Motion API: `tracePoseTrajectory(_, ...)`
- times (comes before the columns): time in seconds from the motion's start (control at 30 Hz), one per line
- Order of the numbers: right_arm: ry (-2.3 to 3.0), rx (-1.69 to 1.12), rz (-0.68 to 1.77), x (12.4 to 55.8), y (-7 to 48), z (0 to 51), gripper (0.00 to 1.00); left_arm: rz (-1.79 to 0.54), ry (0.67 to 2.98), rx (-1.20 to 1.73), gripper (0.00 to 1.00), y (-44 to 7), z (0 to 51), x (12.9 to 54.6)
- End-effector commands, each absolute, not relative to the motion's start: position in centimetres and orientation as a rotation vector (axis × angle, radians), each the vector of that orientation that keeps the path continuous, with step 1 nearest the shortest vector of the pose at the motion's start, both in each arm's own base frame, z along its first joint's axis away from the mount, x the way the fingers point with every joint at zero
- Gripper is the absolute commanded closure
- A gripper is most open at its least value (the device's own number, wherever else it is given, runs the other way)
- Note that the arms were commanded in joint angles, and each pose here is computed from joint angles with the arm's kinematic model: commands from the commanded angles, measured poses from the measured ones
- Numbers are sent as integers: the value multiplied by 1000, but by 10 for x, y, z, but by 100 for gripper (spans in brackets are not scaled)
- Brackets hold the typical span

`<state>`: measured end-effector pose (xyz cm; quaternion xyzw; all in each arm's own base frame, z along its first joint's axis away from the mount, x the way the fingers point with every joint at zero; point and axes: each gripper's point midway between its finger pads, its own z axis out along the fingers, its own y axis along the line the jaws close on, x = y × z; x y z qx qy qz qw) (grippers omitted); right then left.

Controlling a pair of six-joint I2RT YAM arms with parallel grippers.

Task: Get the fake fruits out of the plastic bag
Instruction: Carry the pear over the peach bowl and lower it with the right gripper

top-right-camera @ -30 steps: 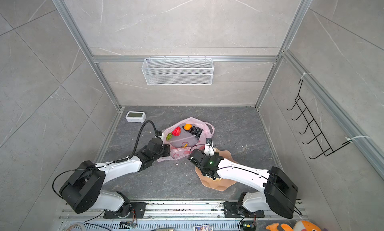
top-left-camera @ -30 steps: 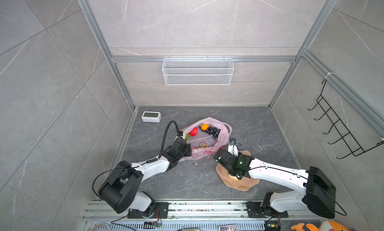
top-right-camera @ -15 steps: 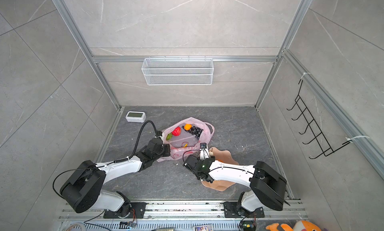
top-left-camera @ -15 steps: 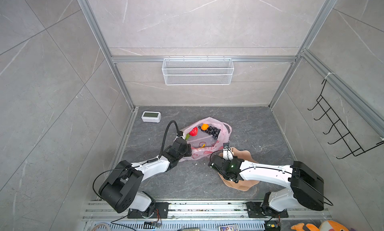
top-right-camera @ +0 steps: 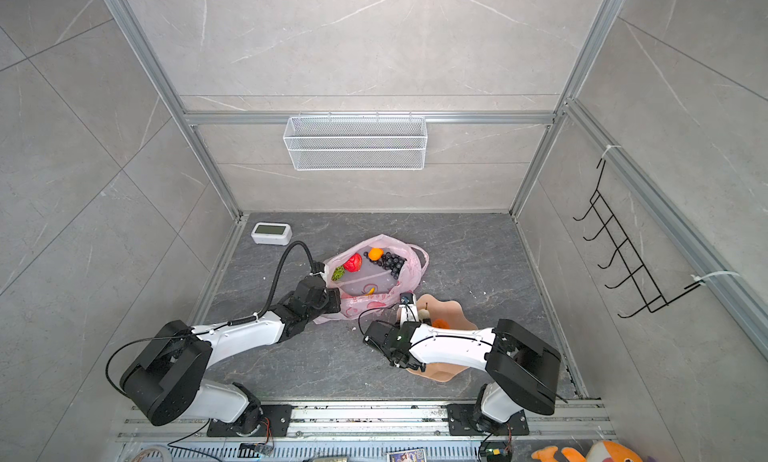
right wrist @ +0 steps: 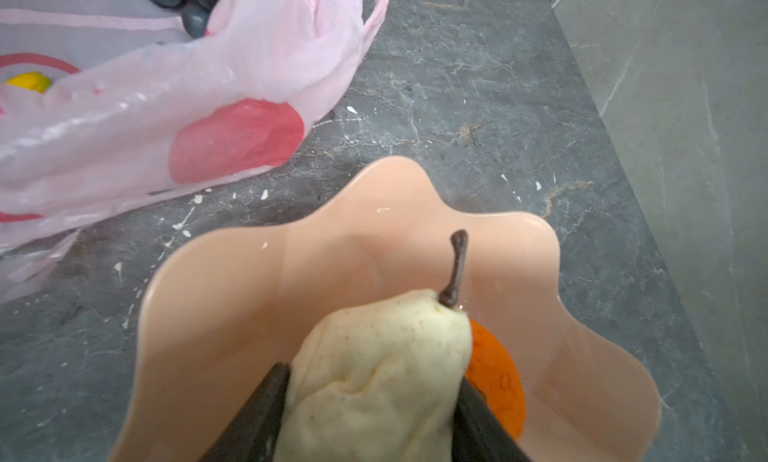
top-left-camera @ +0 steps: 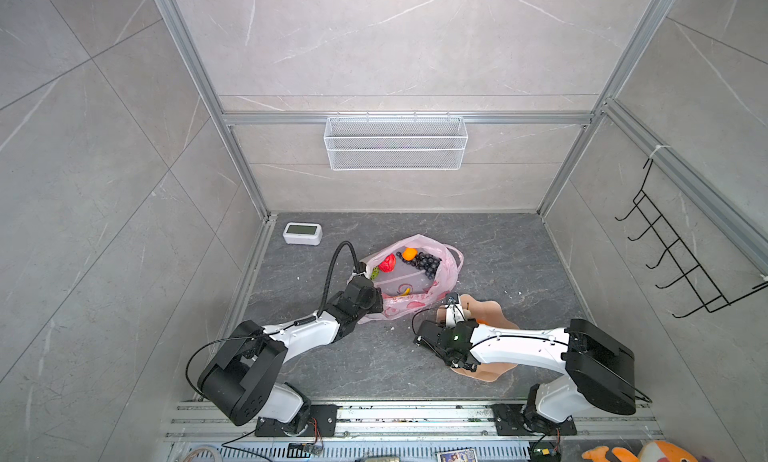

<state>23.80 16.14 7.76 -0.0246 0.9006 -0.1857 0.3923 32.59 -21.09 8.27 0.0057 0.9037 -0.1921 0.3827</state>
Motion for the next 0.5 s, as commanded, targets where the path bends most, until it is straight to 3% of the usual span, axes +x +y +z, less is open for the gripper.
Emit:
tracePoseTrajectory(0.0, 2265, -48, -570, 232, 143, 75, 48, -496, 2257, 4, 95, -211, 96, 335)
tracePoseTrajectory(0.37, 2276, -61, -601, 233, 147, 65, 43, -491, 2256, 3, 94, -210, 96, 334)
tracePoseTrajectory(0.47, 2280, -61, -597, 233, 148, 64, 37, -491, 2258, 4, 94, -210, 96, 335)
